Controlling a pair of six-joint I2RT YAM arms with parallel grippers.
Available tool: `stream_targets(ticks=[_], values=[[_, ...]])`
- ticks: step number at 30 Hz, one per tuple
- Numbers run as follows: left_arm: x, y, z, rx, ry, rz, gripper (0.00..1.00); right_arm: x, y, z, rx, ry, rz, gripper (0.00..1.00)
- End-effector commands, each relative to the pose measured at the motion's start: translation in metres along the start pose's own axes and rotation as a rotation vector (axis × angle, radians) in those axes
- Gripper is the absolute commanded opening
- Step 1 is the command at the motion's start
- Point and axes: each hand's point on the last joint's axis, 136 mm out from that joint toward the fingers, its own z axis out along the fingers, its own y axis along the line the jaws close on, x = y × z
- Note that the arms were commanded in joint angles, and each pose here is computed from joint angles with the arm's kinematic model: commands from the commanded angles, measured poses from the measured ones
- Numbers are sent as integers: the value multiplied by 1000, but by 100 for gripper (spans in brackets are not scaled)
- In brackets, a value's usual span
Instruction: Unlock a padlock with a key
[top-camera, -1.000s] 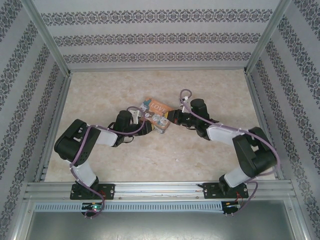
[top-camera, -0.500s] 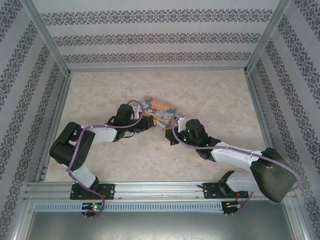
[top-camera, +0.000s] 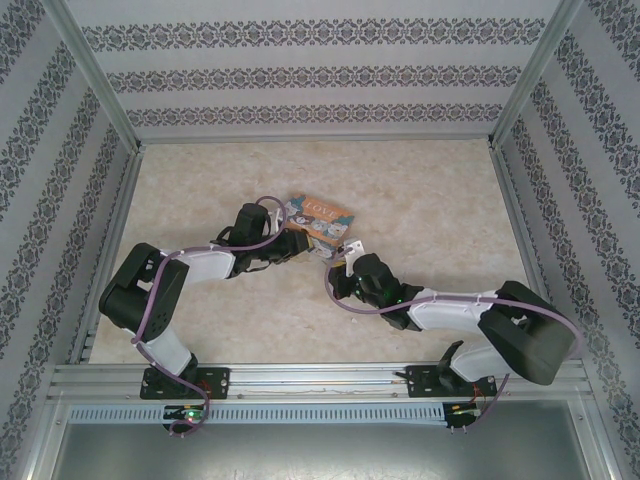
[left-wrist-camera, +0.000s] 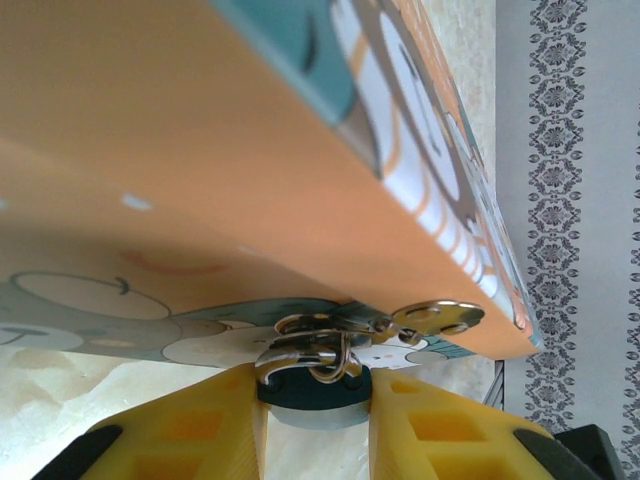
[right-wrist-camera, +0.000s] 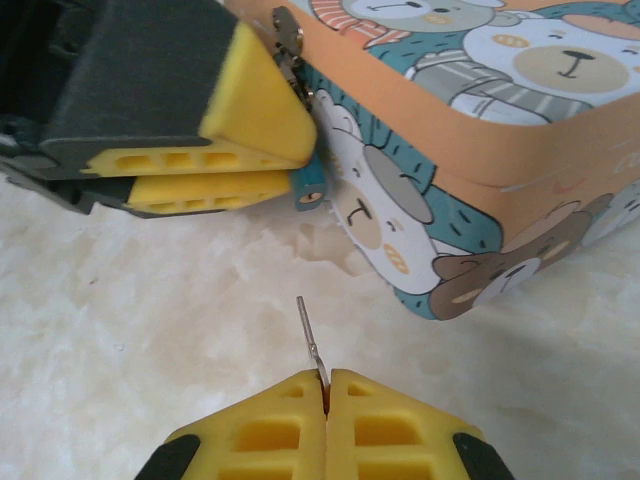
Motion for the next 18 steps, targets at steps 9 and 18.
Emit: stream_targets(ticks=[9,18], values=[[2,-23,2,57,43,-18,27,-10,3,13,27,-40,-49,0],[2,-21,4,51,53,-25,27,-19,6,22,27,-68,-52,0]])
